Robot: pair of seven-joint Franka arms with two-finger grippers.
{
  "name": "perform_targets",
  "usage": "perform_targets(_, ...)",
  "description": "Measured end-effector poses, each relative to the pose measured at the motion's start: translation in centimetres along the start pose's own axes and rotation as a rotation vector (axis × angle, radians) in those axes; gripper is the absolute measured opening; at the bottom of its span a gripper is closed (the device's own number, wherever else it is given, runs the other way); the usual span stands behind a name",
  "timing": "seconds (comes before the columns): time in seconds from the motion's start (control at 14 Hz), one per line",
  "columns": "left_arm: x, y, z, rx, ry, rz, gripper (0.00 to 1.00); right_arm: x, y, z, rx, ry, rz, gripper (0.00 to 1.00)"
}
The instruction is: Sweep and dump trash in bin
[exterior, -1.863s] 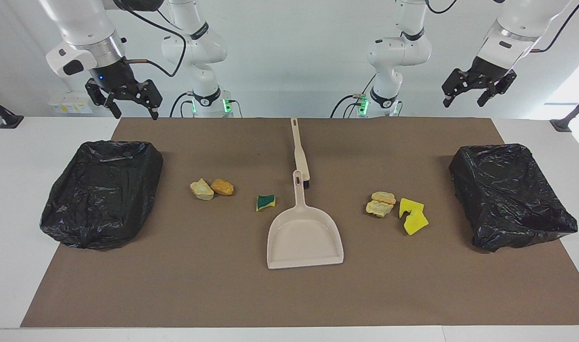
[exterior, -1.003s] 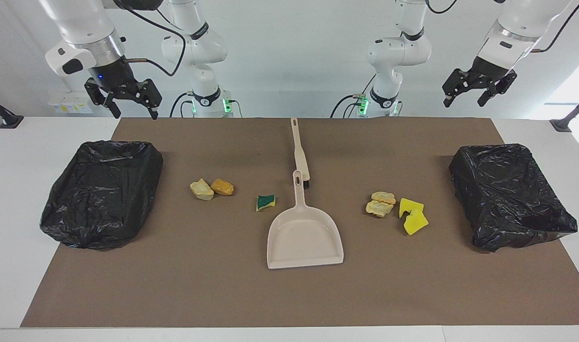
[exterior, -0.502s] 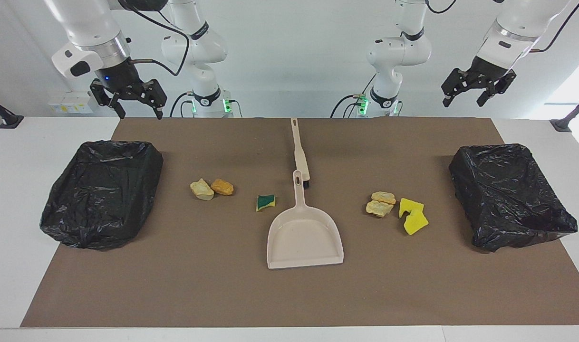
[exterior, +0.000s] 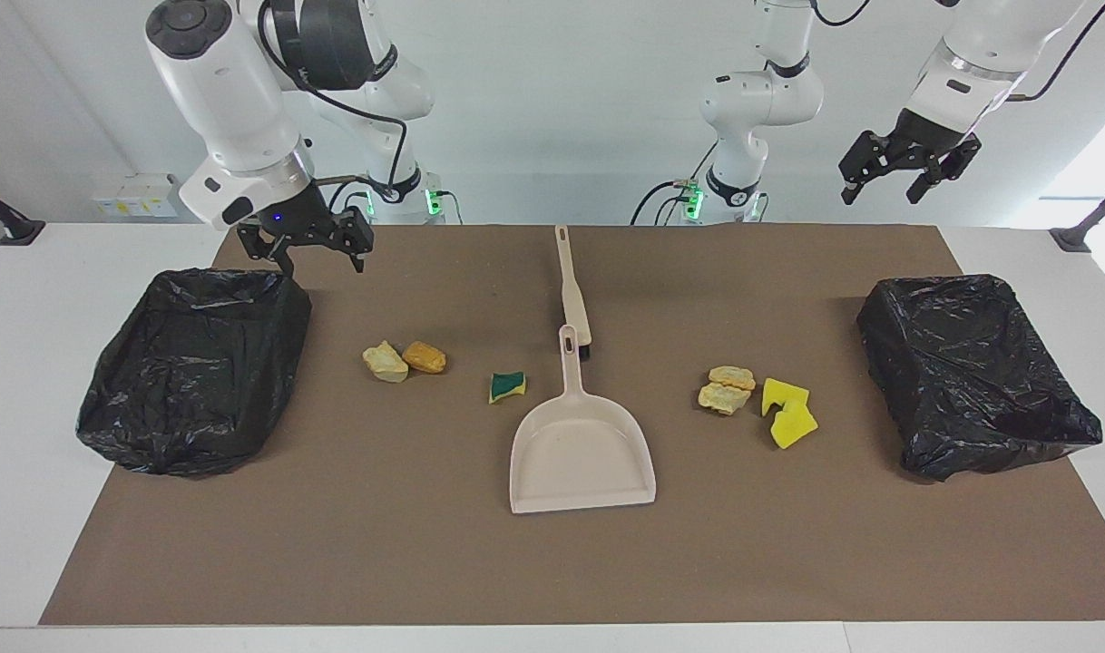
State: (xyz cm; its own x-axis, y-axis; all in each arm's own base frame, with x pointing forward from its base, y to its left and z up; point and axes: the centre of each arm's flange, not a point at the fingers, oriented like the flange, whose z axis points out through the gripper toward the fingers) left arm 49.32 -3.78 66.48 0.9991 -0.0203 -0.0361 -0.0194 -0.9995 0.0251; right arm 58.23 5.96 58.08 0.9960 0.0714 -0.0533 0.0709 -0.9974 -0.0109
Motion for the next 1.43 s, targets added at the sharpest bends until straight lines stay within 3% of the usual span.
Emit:
perform_targets(0.79, -0.3, 0.9, 0.2, 0.001, -0.015, 0.003, 1.0, 6.1, -13.0, 9.7, 0.049, 0.093, -0.011, 1.0)
perform_targets(1.0, -1.4, 2.0, 0.4, 0.009, -0.049, 0.021, 1.0, 6.7, -17.0, 12.2, 0.066, 0.111, 0.01, 1.0)
perform_targets(1.43, -1.8, 2.2, 0.4, 0.01, -0.049, 0.024, 1.0, 6.1, -24.7, 16.1, 0.096, 0.141, 0.002, 1.0)
